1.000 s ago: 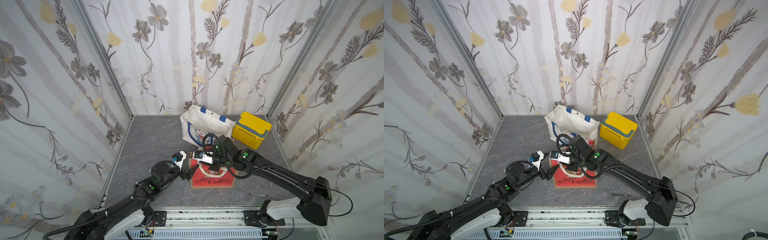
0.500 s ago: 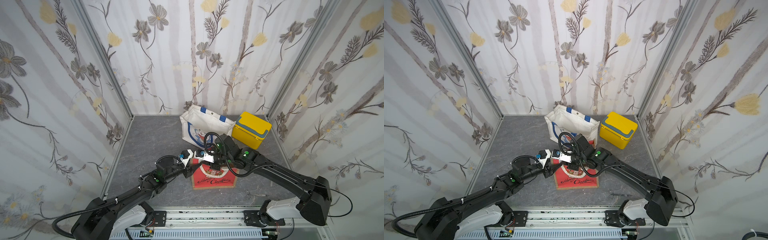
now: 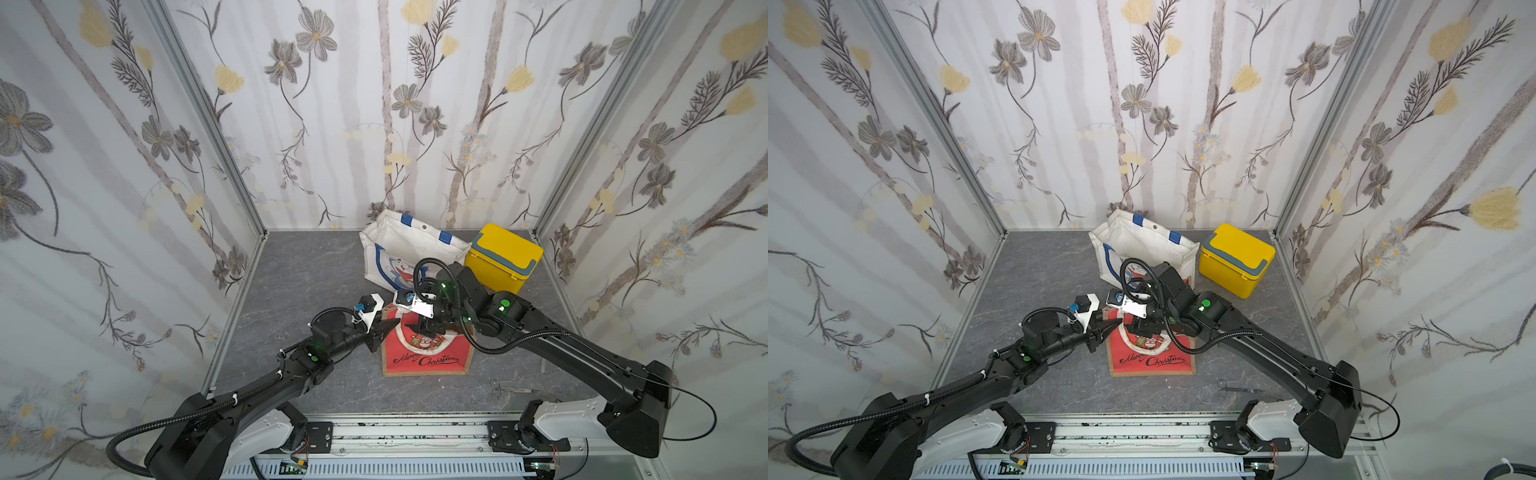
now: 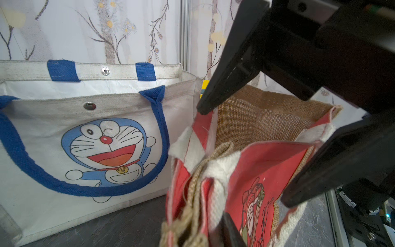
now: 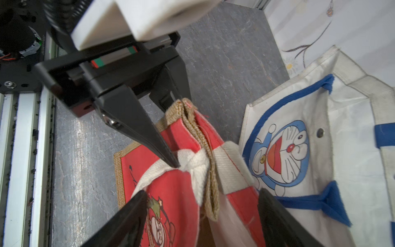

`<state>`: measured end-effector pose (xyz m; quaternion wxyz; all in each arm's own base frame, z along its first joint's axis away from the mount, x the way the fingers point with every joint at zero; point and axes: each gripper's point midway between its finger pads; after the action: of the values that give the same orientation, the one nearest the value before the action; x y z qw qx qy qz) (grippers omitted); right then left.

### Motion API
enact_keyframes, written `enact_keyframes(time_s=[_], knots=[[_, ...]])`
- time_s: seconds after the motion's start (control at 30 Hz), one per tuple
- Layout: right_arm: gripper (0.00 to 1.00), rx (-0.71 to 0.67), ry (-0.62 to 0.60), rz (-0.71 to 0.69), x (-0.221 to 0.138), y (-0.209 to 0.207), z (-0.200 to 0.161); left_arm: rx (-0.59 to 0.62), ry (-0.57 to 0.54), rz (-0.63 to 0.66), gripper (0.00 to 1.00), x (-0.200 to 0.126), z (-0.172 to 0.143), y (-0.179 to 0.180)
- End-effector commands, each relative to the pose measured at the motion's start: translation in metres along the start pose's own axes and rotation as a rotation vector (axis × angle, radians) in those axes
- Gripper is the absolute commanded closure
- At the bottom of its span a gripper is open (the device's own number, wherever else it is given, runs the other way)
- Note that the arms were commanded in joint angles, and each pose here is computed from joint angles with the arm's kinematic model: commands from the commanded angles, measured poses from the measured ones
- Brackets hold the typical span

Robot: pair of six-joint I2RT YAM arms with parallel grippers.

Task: Put away the canvas bag
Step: Press the canvas bag at the center of the board.

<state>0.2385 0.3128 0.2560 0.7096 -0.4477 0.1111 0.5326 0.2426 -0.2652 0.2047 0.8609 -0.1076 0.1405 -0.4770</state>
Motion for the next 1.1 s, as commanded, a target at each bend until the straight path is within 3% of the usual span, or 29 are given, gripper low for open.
enact_keyframes(time_s=[0.0,0.27,0.53,0.67,0.83,0.9,1.0,1.07], knots=[[0.18,-0.027,0.066,-0.025,0.0,-0.01,-0.006,0.004,-0.032,-0.013,0.72,0.001,0.011,-0.002],[0.18,-0.103,0.069,0.084,0.026,0.0,-0.004,0.013,-0.04,-0.04,0.8,-0.004,0.011,-0.009],[0.22,-0.126,0.111,0.083,0.039,-0.004,-0.014,0.011,-0.048,-0.045,0.87,-0.012,0.008,-0.012],[0.46,-0.108,0.135,0.075,0.034,-0.007,-0.023,0.001,-0.059,-0.033,0.92,-0.016,0.007,-0.01],[0.67,-0.097,0.199,0.069,0.03,-0.006,-0.041,-0.003,-0.063,-0.014,0.97,-0.019,0.005,-0.007],[1.0,-0.093,0.204,0.082,0.029,-0.004,-0.043,-0.003,-0.068,-0.01,0.98,-0.021,0.006,-0.007],[0.98,-0.089,0.228,0.069,0.029,-0.005,-0.047,-0.007,-0.064,-0.006,0.98,-0.022,0.004,-0.006],[0.75,-0.088,0.245,0.058,0.028,-0.007,-0.051,-0.01,-0.063,-0.01,0.98,-0.023,0.004,-0.007]])
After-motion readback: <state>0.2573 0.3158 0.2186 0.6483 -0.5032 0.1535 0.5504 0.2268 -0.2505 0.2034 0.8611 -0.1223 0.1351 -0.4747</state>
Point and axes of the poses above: each gripper's point midway between its finger pads, its own x axis out along the fingers, its own y axis along the line the jaws close on, z = x × y, and after that the axes turned 14 degrees about -x, right-handed
